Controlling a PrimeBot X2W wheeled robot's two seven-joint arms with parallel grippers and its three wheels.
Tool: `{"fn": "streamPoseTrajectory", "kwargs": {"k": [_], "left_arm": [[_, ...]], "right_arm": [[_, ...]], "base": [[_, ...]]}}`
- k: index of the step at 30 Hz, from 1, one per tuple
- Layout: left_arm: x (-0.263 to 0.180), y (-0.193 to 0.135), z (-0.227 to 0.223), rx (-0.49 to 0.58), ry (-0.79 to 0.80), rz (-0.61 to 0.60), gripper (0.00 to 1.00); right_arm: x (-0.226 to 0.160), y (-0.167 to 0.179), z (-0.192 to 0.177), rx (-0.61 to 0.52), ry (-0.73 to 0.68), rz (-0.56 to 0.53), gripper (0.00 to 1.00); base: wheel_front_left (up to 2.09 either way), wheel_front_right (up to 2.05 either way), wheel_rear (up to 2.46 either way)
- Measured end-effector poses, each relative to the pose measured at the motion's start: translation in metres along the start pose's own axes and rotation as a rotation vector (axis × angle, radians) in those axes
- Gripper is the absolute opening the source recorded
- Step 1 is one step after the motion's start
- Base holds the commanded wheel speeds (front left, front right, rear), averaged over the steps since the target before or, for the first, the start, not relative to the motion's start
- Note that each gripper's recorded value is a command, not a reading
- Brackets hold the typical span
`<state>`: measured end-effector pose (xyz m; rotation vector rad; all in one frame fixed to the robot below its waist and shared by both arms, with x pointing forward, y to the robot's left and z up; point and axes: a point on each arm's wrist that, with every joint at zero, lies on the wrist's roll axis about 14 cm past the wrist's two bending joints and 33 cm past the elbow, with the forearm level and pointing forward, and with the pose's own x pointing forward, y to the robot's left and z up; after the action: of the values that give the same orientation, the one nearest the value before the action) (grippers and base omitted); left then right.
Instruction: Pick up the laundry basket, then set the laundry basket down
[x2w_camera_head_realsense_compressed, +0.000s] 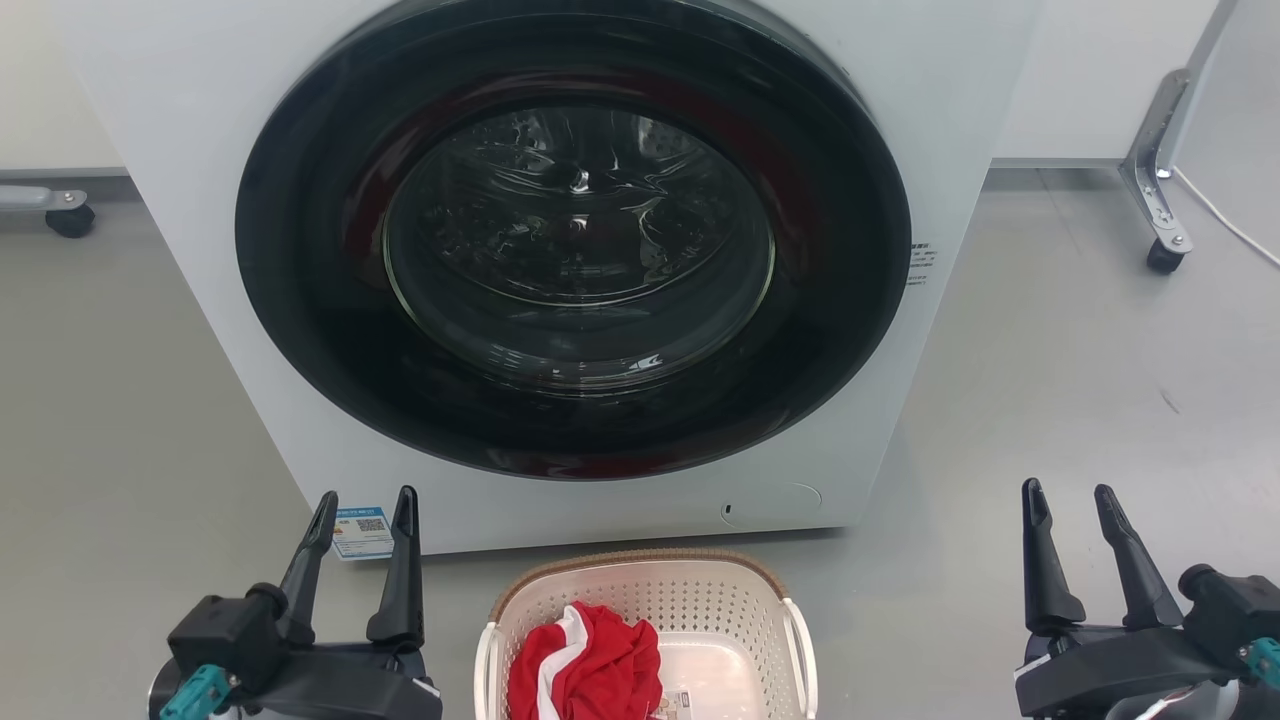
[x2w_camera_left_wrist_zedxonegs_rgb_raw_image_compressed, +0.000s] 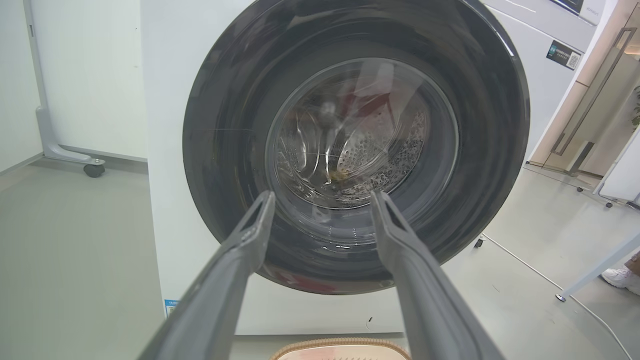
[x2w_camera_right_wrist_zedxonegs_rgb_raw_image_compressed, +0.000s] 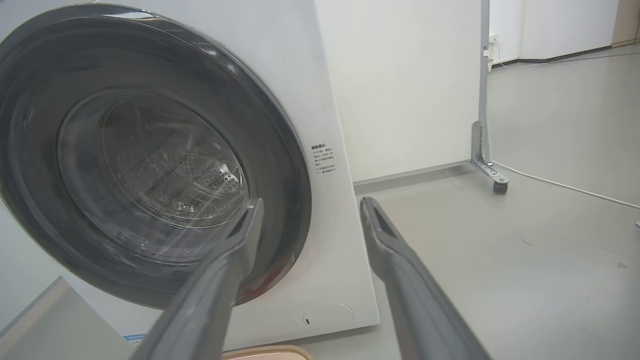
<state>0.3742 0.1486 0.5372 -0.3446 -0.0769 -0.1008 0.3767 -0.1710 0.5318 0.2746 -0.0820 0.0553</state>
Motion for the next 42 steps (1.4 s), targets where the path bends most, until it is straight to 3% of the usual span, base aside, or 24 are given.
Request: {"fn": "streamPoseTrajectory", "kwargs": {"k": [19, 42], "left_arm": [[-0.005, -0.012, 0.009, 0.197, -0.067, -0.020, 1.00], [-0.006, -0.009, 0.004, 0.182, -0.038, 0.002, 1.00]], "right_arm": [[-0.004, 0.016, 0.012, -0.238, -0.088, 0.058, 1.00], [-0.004, 0.014, 0.011, -0.233, -0.087, 0.050, 1.00]], "base": [[0.00, 0.00, 0.00], [0.00, 0.00, 0.00]]}}
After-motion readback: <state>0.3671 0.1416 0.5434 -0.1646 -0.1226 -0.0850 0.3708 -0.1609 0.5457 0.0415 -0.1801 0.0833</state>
